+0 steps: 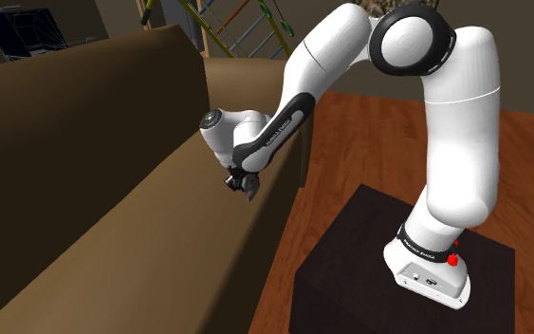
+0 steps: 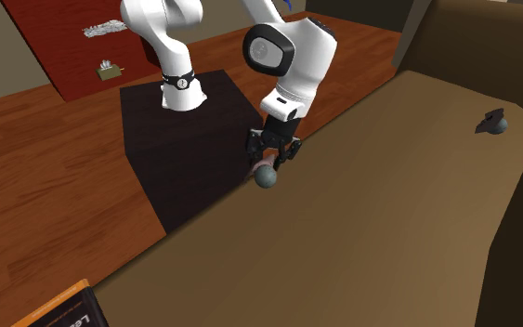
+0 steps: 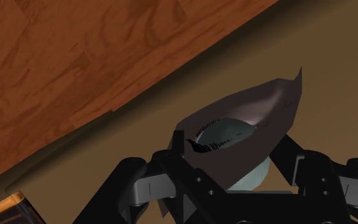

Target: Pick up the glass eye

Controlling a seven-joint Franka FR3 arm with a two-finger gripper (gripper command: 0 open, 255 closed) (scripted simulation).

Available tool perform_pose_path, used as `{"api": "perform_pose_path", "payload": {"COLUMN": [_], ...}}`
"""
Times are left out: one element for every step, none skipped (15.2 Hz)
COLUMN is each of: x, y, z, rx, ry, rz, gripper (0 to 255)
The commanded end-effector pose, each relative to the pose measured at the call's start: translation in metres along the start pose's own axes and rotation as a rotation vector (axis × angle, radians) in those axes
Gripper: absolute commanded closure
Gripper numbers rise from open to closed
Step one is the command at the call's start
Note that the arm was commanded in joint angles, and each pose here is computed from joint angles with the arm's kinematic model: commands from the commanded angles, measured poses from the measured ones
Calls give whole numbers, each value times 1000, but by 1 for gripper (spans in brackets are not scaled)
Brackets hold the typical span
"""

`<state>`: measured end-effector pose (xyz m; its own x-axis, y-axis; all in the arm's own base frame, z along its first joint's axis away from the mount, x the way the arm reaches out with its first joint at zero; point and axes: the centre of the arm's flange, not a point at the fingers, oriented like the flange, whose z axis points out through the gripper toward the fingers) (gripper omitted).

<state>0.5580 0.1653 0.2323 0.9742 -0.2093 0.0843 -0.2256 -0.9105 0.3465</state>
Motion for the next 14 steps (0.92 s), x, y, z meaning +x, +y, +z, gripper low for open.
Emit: {"api": "perform_pose_path", "payload": {"x": [1, 1, 2, 2, 2, 3, 3, 4, 4, 5, 5, 6, 6, 6], "y": [3, 5, 6, 8, 10, 12, 14, 16, 17, 19, 21, 23, 23, 23], "z": [-10, -15, -19, -24, -29, -34, -39, -44, -49, -54, -59, -64, -65, -65], "rx": [0, 0, 0, 0, 0, 0, 0, 0, 0, 0, 0, 0, 0, 0], "ry": [0, 0, 0, 0, 0, 0, 0, 0, 0, 0, 0, 0, 0, 0], "rz": [0, 0, 0, 0, 0, 0, 0, 0, 0, 0, 0, 0, 0, 0], "gripper": [255, 255, 255, 255, 255, 255, 255, 255, 255, 255, 255, 255, 255, 255]}}
